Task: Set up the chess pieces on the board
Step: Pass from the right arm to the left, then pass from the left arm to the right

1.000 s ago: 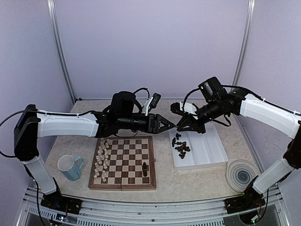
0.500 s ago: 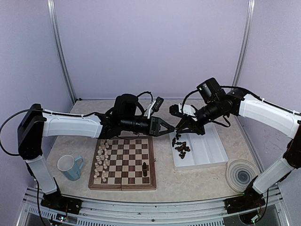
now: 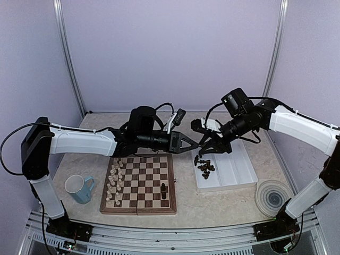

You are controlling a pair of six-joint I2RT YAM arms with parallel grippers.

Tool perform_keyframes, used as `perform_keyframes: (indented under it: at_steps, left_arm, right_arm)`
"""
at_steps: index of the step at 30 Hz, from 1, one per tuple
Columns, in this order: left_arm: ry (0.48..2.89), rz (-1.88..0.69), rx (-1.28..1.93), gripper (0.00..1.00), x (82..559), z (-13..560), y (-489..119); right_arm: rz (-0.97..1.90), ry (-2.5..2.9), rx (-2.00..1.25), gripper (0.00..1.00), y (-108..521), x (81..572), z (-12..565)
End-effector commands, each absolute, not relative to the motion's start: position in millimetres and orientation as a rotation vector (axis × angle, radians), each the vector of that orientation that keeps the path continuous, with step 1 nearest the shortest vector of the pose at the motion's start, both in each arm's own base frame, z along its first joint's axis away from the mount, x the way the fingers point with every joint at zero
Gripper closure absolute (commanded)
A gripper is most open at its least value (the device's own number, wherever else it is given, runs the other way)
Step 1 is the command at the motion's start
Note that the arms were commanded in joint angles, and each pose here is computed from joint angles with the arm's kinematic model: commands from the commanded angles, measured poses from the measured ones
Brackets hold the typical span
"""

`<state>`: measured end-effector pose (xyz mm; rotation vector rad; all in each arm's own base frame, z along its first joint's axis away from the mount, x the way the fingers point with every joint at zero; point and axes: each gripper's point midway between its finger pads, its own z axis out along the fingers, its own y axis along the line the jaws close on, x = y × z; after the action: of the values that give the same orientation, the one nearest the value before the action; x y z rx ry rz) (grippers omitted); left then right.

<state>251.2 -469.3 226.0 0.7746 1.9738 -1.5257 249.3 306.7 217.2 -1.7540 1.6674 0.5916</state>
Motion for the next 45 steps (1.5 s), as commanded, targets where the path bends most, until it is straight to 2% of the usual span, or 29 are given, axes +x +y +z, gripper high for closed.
perform_keyframes:
  at_steps: [1,3,7,12,19,25,32,45]
  left_arm:
    - [1.815,-1.583,0.734,0.92,257,257,-472]
    - [1.730,-1.619,0.680,0.93,260,275,-470]
    - [1.569,-1.695,0.547,0.94,272,307,-464]
    - [1.463,-1.717,0.440,0.95,292,326,-468]
    - [1.435,-1.700,0.350,0.95,311,323,-472]
    - [1.437,-1.715,0.336,0.95,321,318,-479]
    - [1.452,-1.734,0.329,0.95,325,311,-484]
    - [1.470,-1.766,0.327,0.95,323,305,-490]
  right_arm:
    - [0.646,1.571,-1.610,0.63,291,259,278]
    - [0.718,1.555,-1.488,0.57,278,270,307]
    - [0.953,1.544,-1.290,0.55,260,286,338]
    - [1.245,1.575,-1.085,0.55,244,310,344]
    - [1.424,1.606,-0.990,0.54,246,323,343]
    - [1.475,1.634,-0.978,0.49,257,332,335]
    - [1.482,1.653,-0.995,0.49,270,331,328]
    - [1.498,1.658,-1.019,0.59,281,324,322]
